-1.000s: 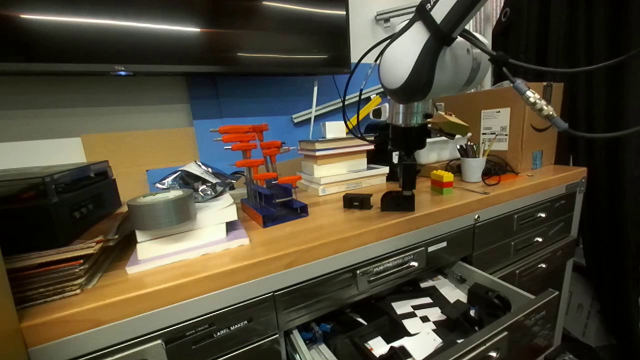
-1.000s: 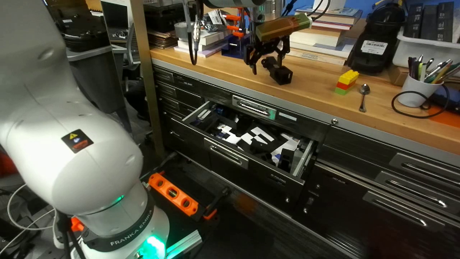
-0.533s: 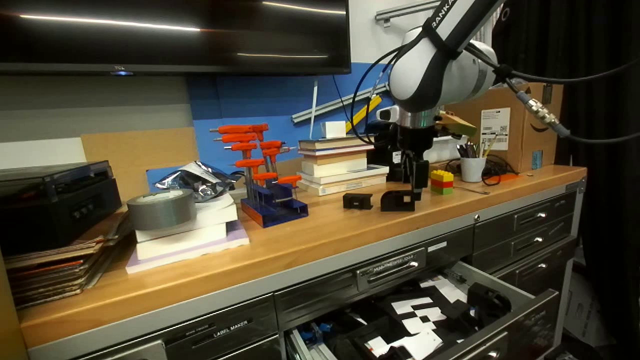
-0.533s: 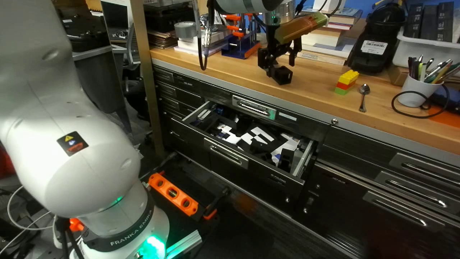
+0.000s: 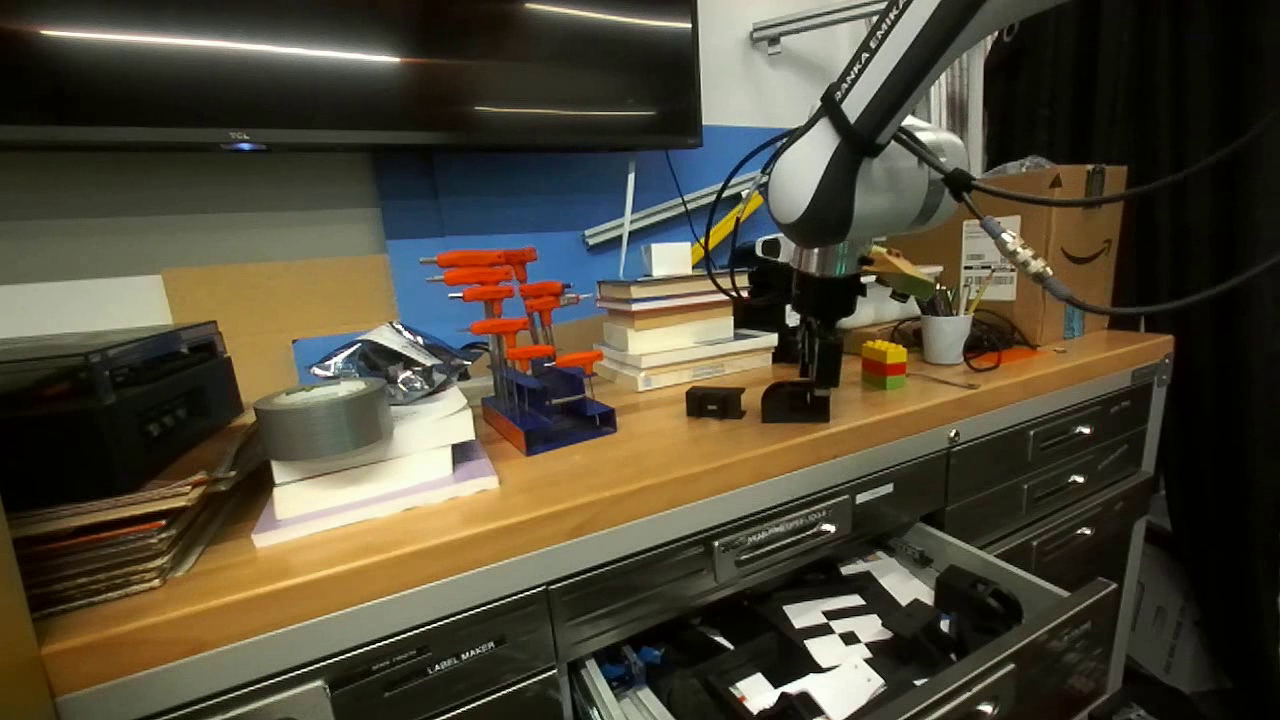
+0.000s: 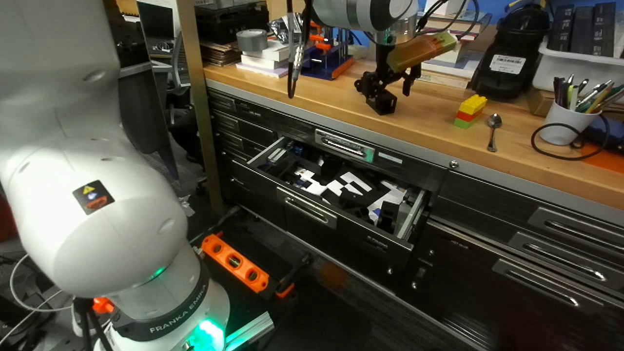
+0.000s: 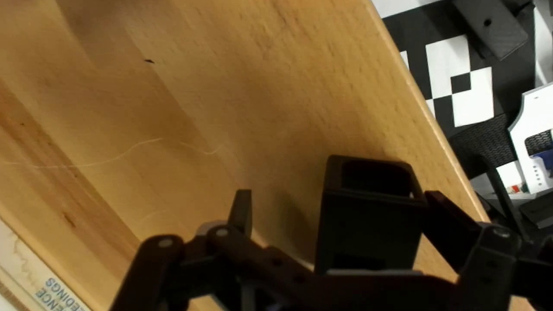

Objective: Put the blue objects into the drawer then close the drawer.

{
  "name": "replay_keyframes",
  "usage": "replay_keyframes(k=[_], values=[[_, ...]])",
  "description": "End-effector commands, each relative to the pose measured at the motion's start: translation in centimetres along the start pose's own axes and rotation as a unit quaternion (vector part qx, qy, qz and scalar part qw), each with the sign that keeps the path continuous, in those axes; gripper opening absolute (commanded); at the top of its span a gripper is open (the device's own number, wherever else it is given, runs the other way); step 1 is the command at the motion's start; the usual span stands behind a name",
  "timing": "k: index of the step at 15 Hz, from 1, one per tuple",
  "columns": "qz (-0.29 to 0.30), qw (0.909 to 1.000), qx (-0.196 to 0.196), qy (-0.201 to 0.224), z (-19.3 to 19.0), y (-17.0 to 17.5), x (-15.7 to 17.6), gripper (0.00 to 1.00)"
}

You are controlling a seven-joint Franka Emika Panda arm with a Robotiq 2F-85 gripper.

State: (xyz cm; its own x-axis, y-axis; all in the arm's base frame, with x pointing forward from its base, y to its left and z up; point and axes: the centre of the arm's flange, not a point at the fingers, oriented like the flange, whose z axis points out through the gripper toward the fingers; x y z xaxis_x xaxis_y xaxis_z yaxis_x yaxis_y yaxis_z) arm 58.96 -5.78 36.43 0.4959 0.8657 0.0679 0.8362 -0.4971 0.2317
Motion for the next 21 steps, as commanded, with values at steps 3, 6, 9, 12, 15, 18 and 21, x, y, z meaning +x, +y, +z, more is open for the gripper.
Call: replay_keyframes(k=[3, 6, 9, 12, 15, 18, 21], values=[[0.032, 0.9974, 0.063, 0.017, 3.6, 5.0, 0.7, 1.0], [0.045, 0.9948, 0.09, 0.013, 3.9, 5.9, 1.0, 1.0], [0.047, 0.9935, 0.103, 0.006, 3.4, 6.4, 1.7, 0.66], [0.046, 0.9929, 0.11, 0.002, 2.3, 6.4, 2.4, 0.42], [0.049, 0.9912, 0.123, -0.001, 1.7, 5.8, 3.2, 0.27], [0.082, 0.9863, 0.143, -0.009, 1.1, 3.8, 3.6, 0.28], [0.118, 0.9821, 0.147, -0.014, -1.1, 0.5, 4.2, 0.28]])
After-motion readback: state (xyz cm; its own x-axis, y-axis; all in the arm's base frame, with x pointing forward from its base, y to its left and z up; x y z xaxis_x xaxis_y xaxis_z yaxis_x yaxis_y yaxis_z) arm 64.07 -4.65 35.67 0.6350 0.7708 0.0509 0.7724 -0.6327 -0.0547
